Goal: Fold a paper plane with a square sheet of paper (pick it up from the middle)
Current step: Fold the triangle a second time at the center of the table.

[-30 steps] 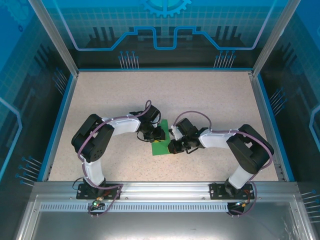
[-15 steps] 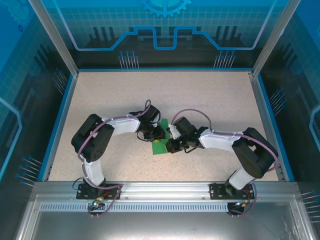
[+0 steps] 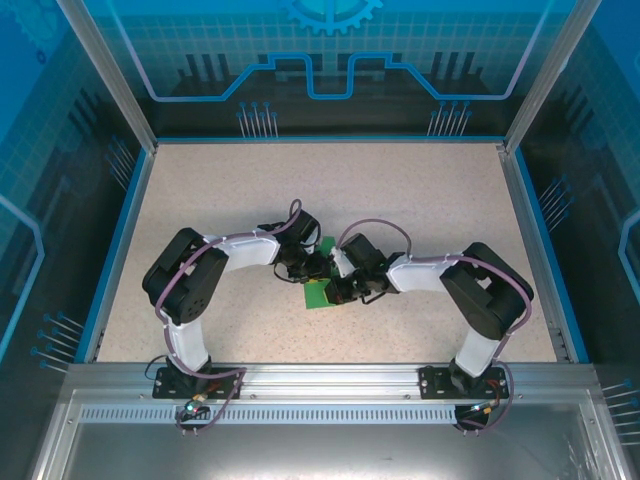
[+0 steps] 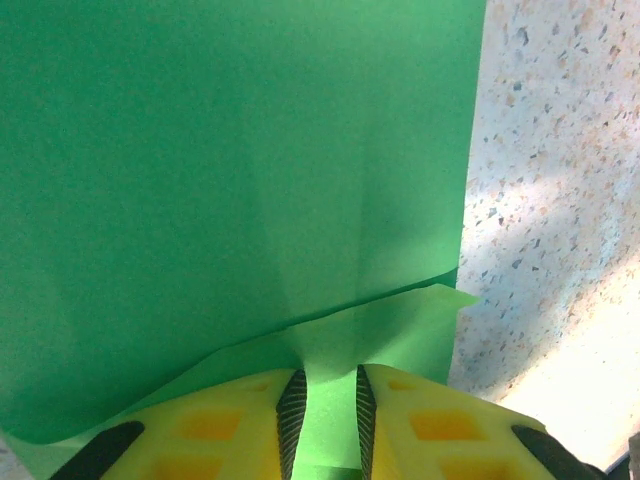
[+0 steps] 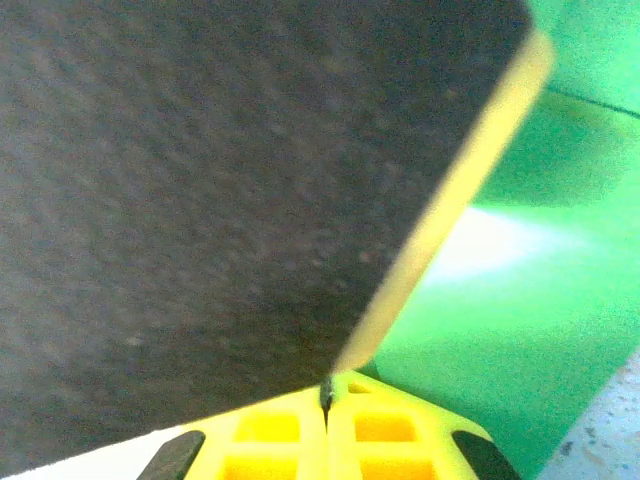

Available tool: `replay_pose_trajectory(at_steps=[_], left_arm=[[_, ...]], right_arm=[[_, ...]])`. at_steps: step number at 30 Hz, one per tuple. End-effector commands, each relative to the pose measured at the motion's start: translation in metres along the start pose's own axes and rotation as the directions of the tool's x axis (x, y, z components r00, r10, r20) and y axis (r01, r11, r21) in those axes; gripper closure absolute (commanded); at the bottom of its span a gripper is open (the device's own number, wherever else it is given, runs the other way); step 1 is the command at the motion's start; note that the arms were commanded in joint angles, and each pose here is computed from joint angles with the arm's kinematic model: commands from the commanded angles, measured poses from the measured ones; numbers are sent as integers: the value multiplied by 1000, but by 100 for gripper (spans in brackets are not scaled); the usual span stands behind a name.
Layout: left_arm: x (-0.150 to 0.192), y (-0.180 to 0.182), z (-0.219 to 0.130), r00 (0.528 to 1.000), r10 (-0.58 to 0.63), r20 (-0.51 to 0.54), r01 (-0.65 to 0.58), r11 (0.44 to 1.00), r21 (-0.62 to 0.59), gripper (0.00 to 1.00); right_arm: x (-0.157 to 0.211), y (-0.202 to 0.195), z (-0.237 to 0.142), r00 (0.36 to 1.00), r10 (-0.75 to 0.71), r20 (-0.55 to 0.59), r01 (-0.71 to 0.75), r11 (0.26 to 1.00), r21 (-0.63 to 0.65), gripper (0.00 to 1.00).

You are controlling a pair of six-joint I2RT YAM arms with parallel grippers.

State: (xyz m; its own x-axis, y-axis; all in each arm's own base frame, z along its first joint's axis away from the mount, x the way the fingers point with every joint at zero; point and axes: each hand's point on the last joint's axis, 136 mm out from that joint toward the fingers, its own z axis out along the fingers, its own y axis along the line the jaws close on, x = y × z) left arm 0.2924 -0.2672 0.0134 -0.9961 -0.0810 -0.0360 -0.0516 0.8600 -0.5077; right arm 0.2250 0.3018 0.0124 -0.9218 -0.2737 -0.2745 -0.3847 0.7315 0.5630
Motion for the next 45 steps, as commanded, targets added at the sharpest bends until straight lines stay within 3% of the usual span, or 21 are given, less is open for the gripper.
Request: replay_pose_trajectory(at_steps=[1,11,23,35,45], left_arm=[[5,42,8,999,-50,2,50,990,-128,74],[1,43,8,999,-49,3,49,991,-123,74],[-8,37,0,999,-37,18,38,996,-84,74],[-5,33,5,1000,-23,-7,23,998,-52,74],[-5,30,3,1000,-19,-8,18,999,-41,74]], right_arm=[[18,-15,-2,999,22,-32,-21,1000,12,95],[61,-39,-6,993,85,-80,-81,996,45,95],[68,-46,-7,988,137,-74,-138,990,2,95],[0,15,-39,995,62,76,-49,985,-164,95],[-22,-1,-22,995,58,79,-49,992,-117,95]])
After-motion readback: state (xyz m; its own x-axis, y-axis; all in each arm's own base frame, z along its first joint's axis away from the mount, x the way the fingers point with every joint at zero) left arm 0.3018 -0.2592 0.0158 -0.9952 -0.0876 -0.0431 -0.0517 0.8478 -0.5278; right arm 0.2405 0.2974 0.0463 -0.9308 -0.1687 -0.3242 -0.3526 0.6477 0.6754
